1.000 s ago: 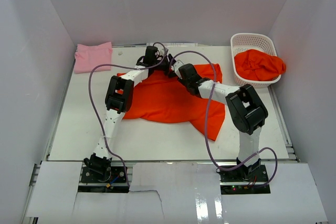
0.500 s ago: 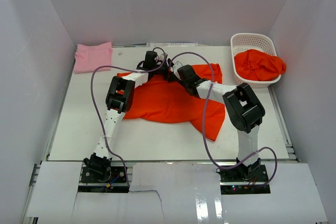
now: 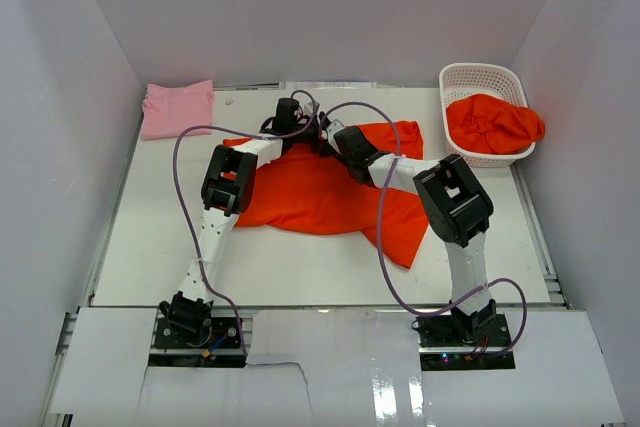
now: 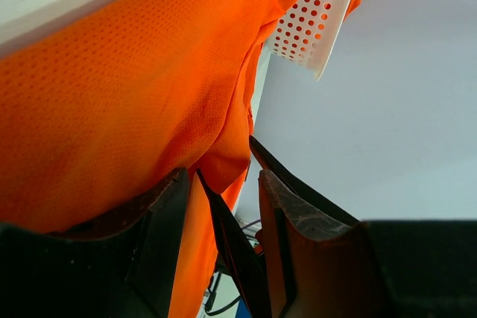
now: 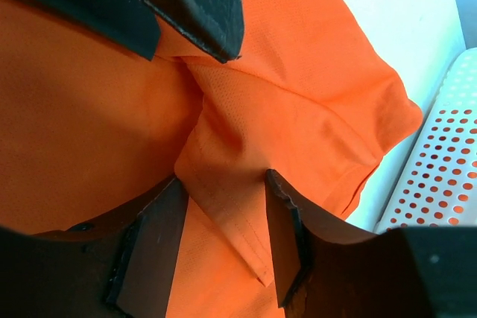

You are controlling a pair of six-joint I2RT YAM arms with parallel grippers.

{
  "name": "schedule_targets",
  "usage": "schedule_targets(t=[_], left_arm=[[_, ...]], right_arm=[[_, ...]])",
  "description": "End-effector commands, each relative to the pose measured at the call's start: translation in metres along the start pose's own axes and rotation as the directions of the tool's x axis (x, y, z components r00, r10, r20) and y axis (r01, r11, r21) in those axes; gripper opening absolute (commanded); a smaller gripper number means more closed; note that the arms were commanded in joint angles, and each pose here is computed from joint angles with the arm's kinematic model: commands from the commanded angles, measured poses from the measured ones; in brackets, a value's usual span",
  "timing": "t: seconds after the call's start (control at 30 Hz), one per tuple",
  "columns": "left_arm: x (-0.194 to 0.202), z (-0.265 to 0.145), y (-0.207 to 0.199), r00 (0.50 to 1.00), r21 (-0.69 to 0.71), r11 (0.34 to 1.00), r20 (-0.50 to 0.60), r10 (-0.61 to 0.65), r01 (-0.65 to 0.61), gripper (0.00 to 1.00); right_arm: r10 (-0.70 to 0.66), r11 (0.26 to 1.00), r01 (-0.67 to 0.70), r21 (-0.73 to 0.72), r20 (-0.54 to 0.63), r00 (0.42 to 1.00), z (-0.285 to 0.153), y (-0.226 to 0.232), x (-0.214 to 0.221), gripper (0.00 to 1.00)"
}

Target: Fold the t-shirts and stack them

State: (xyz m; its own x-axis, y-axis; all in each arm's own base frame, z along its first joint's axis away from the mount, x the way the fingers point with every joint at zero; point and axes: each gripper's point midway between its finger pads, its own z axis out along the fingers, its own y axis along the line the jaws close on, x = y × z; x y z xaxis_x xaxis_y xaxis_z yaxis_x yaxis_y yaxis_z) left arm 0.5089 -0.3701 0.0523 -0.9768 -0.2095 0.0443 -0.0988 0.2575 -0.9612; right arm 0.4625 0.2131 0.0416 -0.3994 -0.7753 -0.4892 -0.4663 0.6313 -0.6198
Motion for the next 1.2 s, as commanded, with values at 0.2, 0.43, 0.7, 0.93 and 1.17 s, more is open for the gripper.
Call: schedule_targets(t=[0.2,0.43,0.7,0.93,1.17], left_arm=[[0.008,0.0,0.015,0.999,-0.044,0.998,-0.009,-0.054,0.053,0.53],[0.009,-0.001,0.016,0.999,-0.047,0.998,-0.01,-0.053,0.052,0.53],[0.011,-0.002,0.012,0.999,-0.04,0.998,-0.017,-0.042,0.041,0.53],[0.011,-0.002,0.009,0.999,-0.035,0.999,-0.024,-0.037,0.036,0.53],[0.012,-0.002,0.009,0.999,-0.032,0.999,-0.029,-0.037,0.036,0.53]], right_arm=[[0.038,0.993,-0.046,0.106,0.078,0.996,0.002,-0.022,-0.028,0.36],[0.076,0.993,-0.084,0.079,0.101,0.992,0.001,-0.02,-0.038,0.41],[0.13,0.988,-0.139,0.062,0.138,0.982,0.002,-0.024,-0.058,0.44],[0.128,0.987,-0.139,0.083,0.129,0.983,0.011,-0.023,-0.06,0.45],[0.263,0.963,-0.254,-0.089,0.112,0.958,0.012,-0.009,-0.065,0.47]])
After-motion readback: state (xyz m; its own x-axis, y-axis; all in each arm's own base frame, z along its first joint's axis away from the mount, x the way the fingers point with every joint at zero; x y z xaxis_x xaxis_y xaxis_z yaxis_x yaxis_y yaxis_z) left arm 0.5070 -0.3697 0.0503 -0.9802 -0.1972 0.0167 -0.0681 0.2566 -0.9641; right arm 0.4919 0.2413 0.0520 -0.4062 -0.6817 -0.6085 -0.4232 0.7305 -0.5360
